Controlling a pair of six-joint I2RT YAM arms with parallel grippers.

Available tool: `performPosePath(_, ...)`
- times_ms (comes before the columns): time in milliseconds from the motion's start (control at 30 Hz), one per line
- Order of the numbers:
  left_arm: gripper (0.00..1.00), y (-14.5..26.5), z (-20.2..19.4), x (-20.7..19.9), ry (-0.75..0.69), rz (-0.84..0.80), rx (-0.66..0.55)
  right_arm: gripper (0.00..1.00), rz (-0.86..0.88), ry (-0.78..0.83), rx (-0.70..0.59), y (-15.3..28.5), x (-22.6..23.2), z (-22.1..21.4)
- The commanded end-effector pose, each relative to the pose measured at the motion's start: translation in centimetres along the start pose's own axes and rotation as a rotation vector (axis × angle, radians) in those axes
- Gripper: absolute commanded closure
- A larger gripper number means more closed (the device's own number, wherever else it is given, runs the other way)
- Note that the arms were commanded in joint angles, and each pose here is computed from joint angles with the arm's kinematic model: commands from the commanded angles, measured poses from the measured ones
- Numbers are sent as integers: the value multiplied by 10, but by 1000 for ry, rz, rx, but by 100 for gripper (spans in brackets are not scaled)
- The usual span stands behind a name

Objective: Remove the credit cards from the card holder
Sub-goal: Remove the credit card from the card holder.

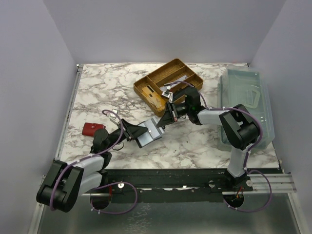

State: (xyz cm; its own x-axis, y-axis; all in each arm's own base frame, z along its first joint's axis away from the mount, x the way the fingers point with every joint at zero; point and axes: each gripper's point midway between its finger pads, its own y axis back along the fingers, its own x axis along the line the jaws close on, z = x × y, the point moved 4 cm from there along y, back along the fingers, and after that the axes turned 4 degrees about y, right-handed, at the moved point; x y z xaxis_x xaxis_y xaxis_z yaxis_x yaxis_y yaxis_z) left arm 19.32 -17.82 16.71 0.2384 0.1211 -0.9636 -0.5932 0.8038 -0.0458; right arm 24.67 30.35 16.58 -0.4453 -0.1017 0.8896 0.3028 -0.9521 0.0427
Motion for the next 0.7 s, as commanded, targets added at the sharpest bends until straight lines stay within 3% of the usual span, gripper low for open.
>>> performPosePath(0, 60, -7, 1, -5, -15, -18, 17, 100, 22, 7, 31, -4, 2, -6)
performPosePath(467, 61, -24, 0, -10, 17, -62, -3, 99, 26, -5, 43, -8, 0, -9)
performPosePath(567, 72, -25, 3, -17, 20, -98, -26, 98, 23, -6, 48, -9, -1, -9)
performPosePath(633, 95, -25, 4, -19, 7, -110, -28, 97, 22, -5, 50, -10, -1, -10)
performPosePath(667, 100, -25, 3, -18, 3, -111, -26, 97, 22, -1, 50, -10, -1, -9)
